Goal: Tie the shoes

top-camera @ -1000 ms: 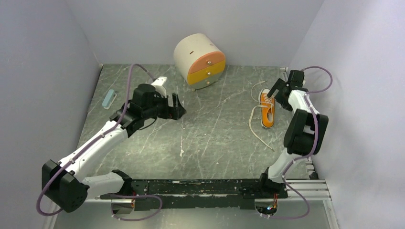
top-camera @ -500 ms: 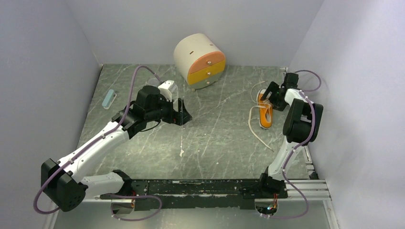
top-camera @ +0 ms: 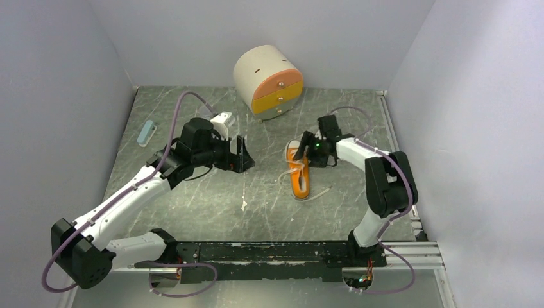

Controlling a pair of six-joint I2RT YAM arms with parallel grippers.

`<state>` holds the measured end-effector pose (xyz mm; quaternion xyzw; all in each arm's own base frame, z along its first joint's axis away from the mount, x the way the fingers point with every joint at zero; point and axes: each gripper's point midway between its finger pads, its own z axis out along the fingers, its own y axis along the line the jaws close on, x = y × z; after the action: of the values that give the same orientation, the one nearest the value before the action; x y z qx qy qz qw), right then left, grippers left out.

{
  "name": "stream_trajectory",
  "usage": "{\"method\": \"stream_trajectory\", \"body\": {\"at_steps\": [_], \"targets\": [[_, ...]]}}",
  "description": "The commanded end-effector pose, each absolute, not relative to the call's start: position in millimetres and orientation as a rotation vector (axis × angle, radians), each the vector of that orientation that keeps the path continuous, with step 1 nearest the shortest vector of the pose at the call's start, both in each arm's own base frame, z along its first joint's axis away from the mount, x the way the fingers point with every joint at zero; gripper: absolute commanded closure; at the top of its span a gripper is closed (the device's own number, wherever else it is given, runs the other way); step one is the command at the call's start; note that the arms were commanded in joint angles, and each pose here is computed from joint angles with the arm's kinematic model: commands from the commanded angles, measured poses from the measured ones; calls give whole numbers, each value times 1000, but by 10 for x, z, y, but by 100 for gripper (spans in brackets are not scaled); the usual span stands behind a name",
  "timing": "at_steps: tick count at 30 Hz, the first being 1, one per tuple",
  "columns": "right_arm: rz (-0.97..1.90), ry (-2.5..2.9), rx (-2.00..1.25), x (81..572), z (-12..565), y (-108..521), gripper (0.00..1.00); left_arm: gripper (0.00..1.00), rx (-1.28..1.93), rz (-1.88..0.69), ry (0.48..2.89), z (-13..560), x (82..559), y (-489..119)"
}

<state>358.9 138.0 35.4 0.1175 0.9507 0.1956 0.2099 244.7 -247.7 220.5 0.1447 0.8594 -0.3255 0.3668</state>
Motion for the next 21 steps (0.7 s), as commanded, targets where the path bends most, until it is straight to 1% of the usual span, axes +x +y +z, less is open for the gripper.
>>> {"method": "stream_trajectory", "body": {"at_steps": [1,3,6,8,10,12,14,16,18,21], "targets": [[676,2651,397,3381,397,1867,28,3,358,-925,2242,2070,2271,-2522],[698,2671,341,3310,408,2073,24,3,367,-972,2264,1988,2221,-2576],[692,2674,247,3309,537,2113,15,3,397,-1038,2272,1931,2192,-2676],[588,2686,153,3339,646,1978,10,3,406,-1059,2283,1897,2210,-2730],[426,2693,45,3344,779,1752,8,4,407,-1071,2289,1878,2247,-2780],[333,2716,-41,3244,859,1569,7,4,403,-1077,2290,1891,2282,-2813],[243,2767,-128,3036,916,1453,9,3,394,-1085,2278,1948,2300,-2829],[217,2751,-230,2847,1024,1568,9,3,361,-1058,2265,2018,2330,-2784],[295,2734,-308,2613,1114,1852,11,3,316,-1013,2231,2139,2335,-2675],[410,2716,-442,2280,1144,2277,18,3,191,-887,2212,2242,2337,-2393]]}}
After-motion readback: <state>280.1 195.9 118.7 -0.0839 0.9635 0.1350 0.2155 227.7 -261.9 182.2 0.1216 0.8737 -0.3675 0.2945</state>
